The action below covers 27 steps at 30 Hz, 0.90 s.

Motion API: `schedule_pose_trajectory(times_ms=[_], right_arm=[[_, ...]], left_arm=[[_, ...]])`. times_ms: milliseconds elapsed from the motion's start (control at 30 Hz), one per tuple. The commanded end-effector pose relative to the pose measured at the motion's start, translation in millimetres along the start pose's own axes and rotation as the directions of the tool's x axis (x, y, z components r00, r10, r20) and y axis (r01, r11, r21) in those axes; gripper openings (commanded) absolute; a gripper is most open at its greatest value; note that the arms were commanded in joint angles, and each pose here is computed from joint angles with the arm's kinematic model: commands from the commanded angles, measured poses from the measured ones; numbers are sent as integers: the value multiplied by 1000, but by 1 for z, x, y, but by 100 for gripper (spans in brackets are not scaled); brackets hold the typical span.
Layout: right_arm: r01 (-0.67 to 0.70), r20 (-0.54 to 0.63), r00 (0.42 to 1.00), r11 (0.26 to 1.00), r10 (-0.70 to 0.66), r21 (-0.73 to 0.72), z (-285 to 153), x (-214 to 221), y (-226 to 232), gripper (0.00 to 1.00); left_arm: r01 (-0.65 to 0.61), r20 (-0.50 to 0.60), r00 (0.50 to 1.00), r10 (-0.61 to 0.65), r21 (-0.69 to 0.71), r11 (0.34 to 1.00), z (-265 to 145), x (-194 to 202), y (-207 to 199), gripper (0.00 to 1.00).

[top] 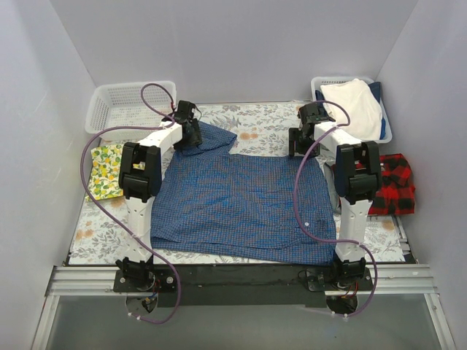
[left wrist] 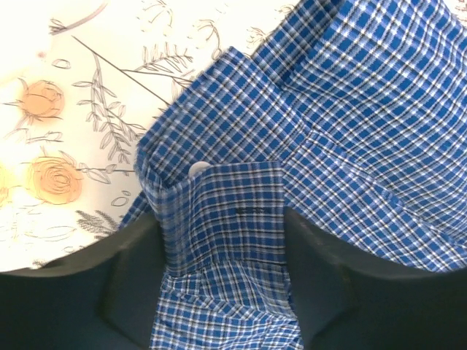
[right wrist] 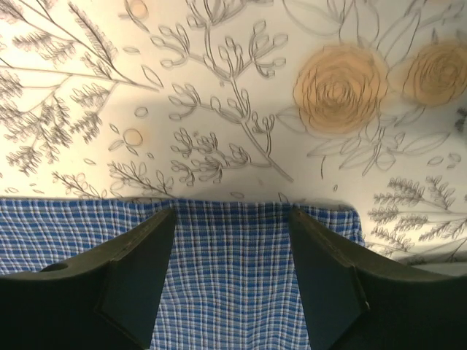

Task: Fold and stack the long sleeve shirts
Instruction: Fold the shirt

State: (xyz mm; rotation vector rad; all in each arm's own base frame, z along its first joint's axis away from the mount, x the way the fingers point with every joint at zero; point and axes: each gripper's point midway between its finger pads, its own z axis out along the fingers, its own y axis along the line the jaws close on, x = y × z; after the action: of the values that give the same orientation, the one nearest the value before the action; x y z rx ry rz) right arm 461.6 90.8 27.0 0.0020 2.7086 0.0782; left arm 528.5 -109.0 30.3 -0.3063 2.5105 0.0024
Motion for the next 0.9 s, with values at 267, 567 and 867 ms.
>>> schedule_pose_trajectory(times_ms=[267, 567, 867], right_arm=[[8, -47, 999, 1000, -7, 17, 19, 14, -9, 45], [7, 15, 1000, 1000, -7, -1, -3, -5, -1, 1], [5, 150, 989, 999, 3, -52, -54, -42, 10, 1]], left_arm=[[-98, -54, 994, 97, -25, 995, 11, 32, 4, 19], [-113, -6, 994, 113, -48, 992, -3, 15, -1, 0], [-62, 86, 994, 69, -75, 995, -50, -16, 7, 0]])
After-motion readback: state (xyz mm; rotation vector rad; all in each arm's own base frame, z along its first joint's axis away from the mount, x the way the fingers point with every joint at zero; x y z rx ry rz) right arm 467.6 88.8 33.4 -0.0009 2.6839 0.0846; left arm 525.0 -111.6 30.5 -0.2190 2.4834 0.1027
